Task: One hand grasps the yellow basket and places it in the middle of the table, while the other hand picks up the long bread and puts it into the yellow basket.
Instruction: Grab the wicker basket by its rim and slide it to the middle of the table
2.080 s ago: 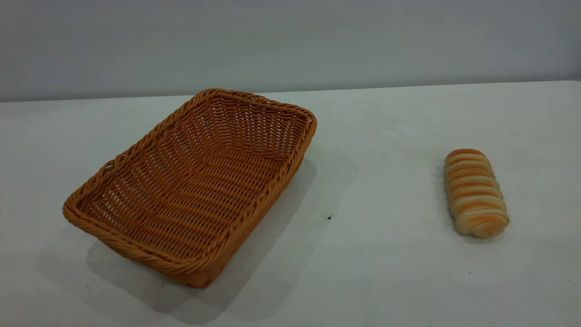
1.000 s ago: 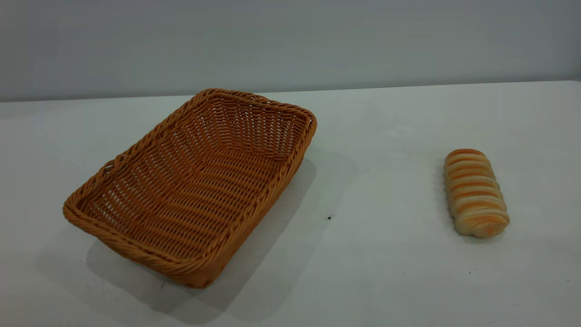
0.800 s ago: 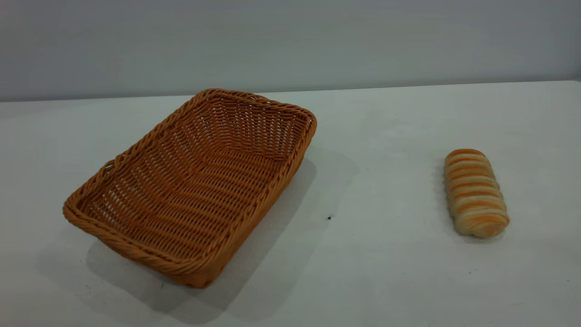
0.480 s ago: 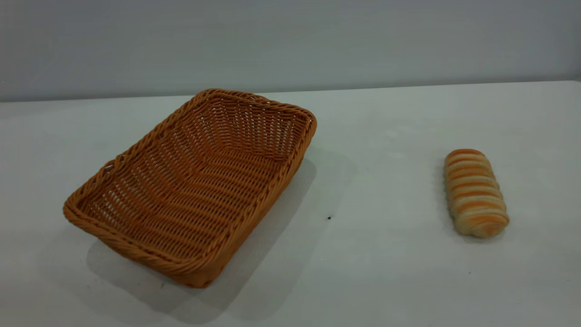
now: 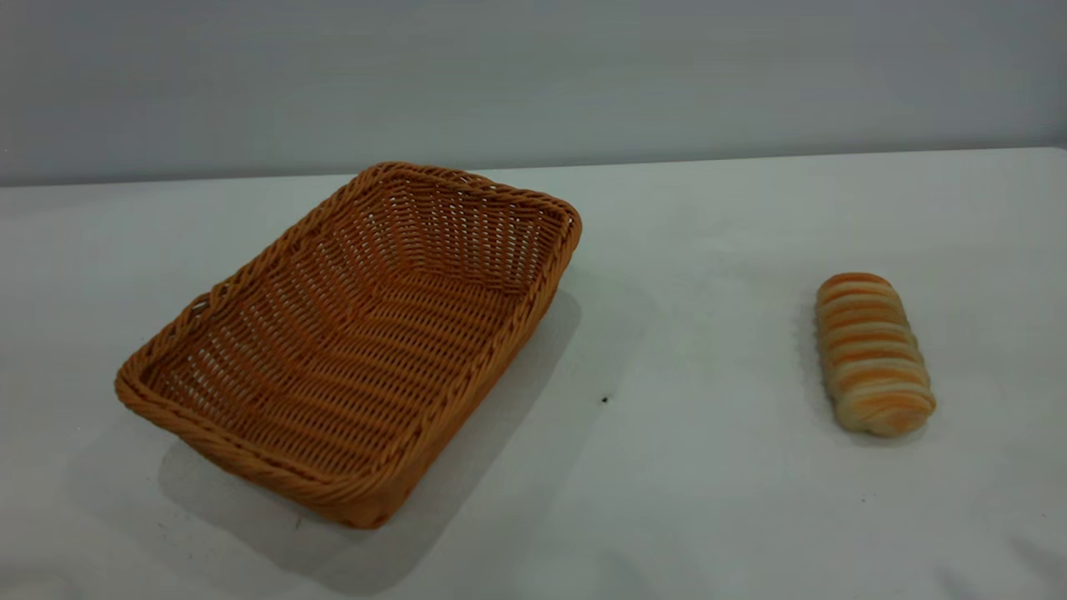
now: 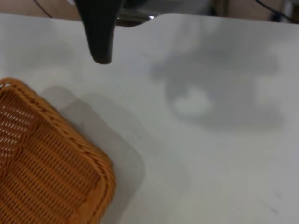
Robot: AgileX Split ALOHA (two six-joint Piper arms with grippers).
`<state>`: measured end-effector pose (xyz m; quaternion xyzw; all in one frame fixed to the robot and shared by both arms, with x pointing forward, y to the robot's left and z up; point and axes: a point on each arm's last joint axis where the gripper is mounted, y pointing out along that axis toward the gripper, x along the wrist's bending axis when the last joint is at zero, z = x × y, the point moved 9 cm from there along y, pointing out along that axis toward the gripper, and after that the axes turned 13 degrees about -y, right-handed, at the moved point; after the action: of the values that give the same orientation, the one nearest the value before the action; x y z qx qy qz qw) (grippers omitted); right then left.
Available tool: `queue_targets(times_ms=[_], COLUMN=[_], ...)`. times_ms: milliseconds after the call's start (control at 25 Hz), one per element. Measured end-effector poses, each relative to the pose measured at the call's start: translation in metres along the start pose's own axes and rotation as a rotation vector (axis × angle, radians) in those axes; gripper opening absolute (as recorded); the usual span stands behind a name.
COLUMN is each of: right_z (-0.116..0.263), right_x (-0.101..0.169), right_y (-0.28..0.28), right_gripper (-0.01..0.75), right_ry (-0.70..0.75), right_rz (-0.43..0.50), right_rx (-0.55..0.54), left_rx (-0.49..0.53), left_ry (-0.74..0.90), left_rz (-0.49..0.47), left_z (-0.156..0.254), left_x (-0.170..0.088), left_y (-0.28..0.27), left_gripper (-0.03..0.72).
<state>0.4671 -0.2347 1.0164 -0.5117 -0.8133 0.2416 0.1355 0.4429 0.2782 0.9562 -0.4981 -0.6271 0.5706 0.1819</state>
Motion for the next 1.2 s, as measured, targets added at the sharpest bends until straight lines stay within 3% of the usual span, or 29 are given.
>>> queue_targets(times_ms=[160,320,560,800,1000,1200], right_z=[-0.013,-0.022,-0.012,-0.003,-0.003,-0.003], right_x=[0.001,0.022,0.048,0.048,0.048,0.047], right_y=[0.04,0.075,0.112,0.122,0.122,0.122], right_gripper=[0.535,0.535,0.535,0.535,0.535,0.535], right_ry=[0.016,-0.008,-0.043,-0.038,-0.056,-0.059], right_rz=[-0.096,-0.19,-0.25,-0.251,-0.25,-0.249], right_rx=[0.003,0.007,0.062,0.092,0.09,0.089], left_rx=[0.106,0.172,0.228,0.249,0.202,0.146], left_ry=[-0.105,-0.159,-0.262,-0.357,-0.431,-0.579], left_rz=[-0.01,-0.016,-0.024,-0.05,-0.059,-0.094], left_z=[-0.009,-0.006,0.014,0.033,0.035,0.034], left_x=[-0.008,-0.019,-0.039,-0.047,-0.05,-0.041], left_y=[0.053,0.1,0.155,0.189,0.211,0.233], left_gripper=[0.584,0.584,0.584,0.584,0.582,0.489])
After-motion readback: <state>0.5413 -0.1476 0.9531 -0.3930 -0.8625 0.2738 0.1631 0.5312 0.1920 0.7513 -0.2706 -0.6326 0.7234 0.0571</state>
